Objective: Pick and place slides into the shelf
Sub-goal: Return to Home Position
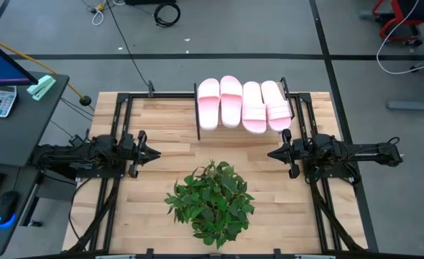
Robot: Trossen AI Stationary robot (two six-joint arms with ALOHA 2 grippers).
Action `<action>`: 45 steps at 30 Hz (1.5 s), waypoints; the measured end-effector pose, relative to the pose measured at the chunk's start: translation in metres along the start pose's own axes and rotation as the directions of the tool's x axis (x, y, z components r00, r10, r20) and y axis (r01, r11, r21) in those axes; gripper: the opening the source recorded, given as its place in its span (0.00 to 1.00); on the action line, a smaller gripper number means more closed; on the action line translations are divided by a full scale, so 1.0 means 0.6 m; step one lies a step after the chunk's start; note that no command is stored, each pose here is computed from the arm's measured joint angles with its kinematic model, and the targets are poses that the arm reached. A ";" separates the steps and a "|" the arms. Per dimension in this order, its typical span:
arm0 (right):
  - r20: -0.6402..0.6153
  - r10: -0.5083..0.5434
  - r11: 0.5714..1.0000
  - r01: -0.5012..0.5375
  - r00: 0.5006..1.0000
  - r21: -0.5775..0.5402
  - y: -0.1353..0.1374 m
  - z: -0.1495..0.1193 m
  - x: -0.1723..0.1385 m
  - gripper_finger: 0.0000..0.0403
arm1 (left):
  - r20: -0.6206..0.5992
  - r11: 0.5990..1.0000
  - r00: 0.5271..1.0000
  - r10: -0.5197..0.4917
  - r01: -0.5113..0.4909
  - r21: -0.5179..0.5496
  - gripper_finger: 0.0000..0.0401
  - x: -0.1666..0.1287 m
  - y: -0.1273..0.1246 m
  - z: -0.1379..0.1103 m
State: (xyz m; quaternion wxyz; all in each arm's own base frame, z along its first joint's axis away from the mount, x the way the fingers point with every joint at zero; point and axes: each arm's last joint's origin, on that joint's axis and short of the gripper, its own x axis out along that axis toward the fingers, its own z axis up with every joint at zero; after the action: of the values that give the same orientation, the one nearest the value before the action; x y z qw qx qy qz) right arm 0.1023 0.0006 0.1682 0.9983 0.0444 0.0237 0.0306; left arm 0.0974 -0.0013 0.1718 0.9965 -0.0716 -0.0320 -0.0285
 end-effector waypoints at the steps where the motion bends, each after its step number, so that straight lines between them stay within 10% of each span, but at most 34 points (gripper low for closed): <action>1: 0.000 0.000 1.000 0.000 1.000 0.000 0.000 0.000 0.000 0.03 | 0.000 1.000 1.000 0.000 0.000 0.000 0.15 0.000 0.000 0.000; 45: 0.001 0.000 1.000 0.000 1.000 0.000 0.000 0.000 0.000 0.03 | 0.000 1.000 1.000 0.000 0.000 0.000 0.15 0.000 0.000 0.000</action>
State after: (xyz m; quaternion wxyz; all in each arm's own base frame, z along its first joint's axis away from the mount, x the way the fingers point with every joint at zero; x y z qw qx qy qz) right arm 0.1022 0.0006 0.1684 0.9983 0.0444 0.0234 0.0307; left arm 0.0974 -0.0013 0.1718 0.9965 -0.0717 -0.0320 -0.0285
